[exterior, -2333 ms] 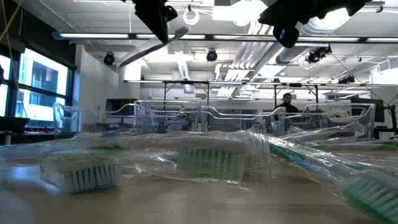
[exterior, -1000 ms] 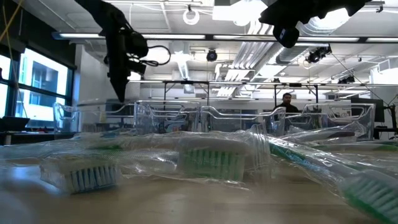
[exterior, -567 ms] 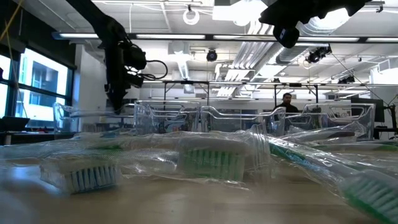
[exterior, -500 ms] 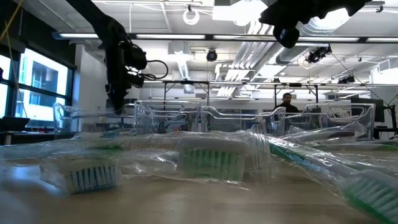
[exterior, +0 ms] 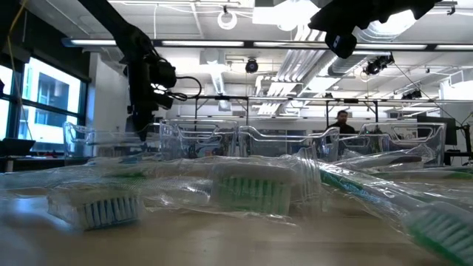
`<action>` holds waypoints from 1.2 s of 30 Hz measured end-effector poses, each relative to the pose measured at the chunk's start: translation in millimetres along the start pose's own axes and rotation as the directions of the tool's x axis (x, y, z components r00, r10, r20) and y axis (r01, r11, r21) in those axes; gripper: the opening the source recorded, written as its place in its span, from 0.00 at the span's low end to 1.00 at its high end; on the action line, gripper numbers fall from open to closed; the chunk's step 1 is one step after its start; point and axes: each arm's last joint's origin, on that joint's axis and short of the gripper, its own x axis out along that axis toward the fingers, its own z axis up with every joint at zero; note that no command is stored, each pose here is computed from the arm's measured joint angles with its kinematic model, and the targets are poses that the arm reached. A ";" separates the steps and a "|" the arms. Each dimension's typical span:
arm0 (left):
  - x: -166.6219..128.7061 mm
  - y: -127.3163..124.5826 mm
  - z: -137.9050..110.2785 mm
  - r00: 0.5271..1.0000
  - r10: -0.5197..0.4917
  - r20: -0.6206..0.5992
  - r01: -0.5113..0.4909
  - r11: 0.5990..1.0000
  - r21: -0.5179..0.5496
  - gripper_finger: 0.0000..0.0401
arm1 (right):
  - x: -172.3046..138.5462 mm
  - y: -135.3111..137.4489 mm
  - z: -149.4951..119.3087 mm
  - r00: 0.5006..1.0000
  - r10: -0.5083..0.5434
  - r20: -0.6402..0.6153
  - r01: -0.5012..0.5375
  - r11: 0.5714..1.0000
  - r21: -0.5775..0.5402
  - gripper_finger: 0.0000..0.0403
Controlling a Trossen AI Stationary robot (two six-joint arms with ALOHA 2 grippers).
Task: Pick & Place Toothbrushes
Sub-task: Put the blue toothbrush into the left transparent bin, then put the green toothbrush into the middle left transparent bin
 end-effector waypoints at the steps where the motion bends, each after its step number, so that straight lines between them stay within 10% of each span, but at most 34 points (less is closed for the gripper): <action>1: 0.0 -0.1 -0.1 1.000 -0.001 -0.001 0.001 1.000 0.000 0.00 | 0.0 0.0 -0.2 1.000 0.000 -0.001 0.000 1.000 0.001 0.10; 23: 15.0 -8.5 -13.6 0.995 -0.071 -0.064 0.068 0.996 -0.051 0.00 | -0.2 -1.5 -5.5 0.998 -0.015 -0.055 0.016 1.000 0.018 0.10; 36: 17.1 -7.3 -10.7 0.998 -0.055 -0.025 0.053 0.997 -0.050 0.25 | -0.2 -1.4 -5.3 0.998 -0.014 -0.053 0.015 1.000 0.017 0.10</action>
